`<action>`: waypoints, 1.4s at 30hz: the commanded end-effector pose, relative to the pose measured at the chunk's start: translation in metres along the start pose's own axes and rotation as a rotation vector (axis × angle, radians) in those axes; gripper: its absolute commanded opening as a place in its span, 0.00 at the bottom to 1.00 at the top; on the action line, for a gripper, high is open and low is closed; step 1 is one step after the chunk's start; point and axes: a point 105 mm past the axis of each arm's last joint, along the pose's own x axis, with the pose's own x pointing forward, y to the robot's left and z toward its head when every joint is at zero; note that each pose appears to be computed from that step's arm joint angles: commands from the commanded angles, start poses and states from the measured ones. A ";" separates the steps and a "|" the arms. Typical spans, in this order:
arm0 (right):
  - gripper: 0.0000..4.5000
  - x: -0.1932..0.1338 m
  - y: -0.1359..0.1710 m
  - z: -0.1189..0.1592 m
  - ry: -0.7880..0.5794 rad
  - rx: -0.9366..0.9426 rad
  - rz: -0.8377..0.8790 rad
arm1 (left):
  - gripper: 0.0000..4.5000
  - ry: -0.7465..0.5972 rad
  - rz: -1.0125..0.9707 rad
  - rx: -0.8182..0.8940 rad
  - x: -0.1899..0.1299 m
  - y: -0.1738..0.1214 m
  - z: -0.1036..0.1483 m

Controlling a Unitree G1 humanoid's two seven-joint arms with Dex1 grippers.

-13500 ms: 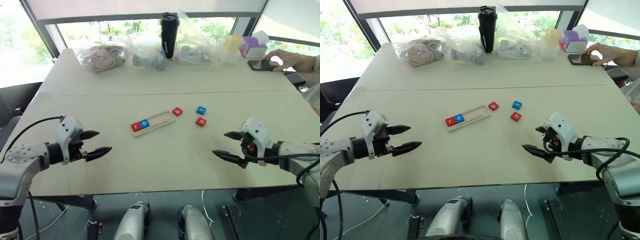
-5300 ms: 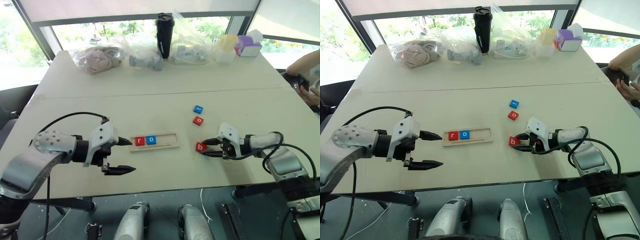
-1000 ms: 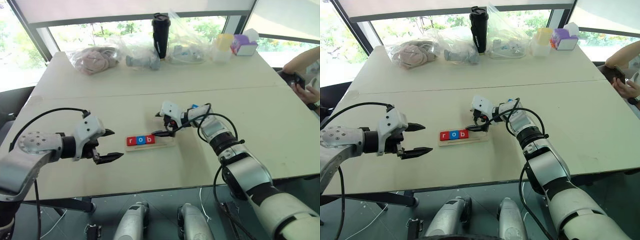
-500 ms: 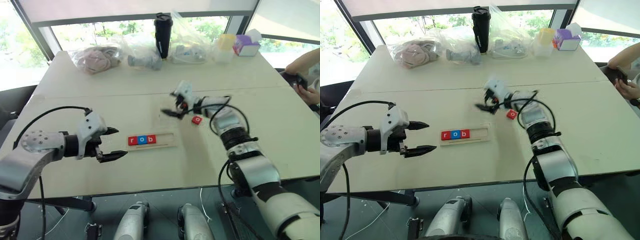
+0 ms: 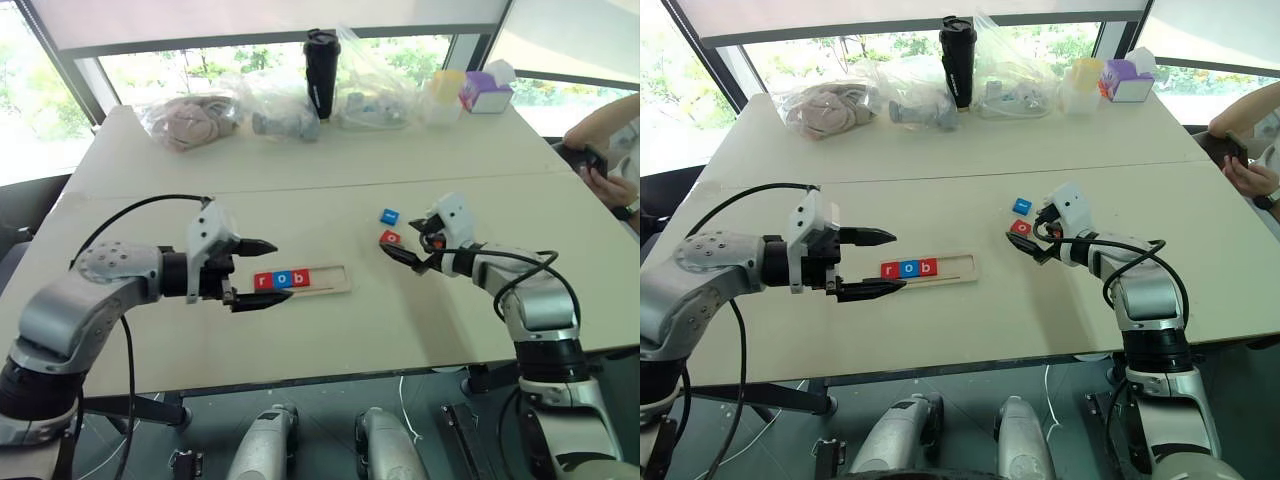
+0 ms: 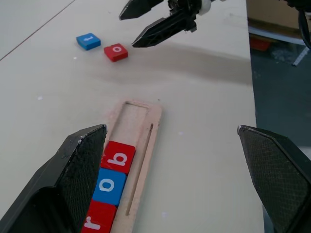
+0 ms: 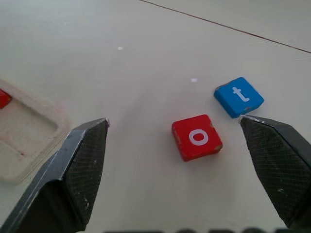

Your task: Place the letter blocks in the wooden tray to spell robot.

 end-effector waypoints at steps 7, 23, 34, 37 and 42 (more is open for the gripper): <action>0.99 0.014 -0.021 -0.010 0.049 -0.061 0.019 | 1.00 0.005 0.060 0.123 0.006 0.021 0.009; 0.26 0.039 -0.024 -0.013 0.072 -0.018 0.046 | 1.00 0.014 0.122 0.122 0.007 0.031 -0.003; 0.26 -0.010 -0.015 0.024 -0.004 0.342 -0.399 | 1.00 0.011 0.113 0.128 0.007 0.018 -0.006; 0.26 -0.021 0.027 0.015 0.046 0.373 -0.398 | 1.00 0.029 0.088 0.124 0.010 0.011 -0.011; 0.26 -0.033 0.065 0.004 0.103 0.397 -0.397 | 1.00 0.075 0.036 0.133 0.011 -0.001 -0.019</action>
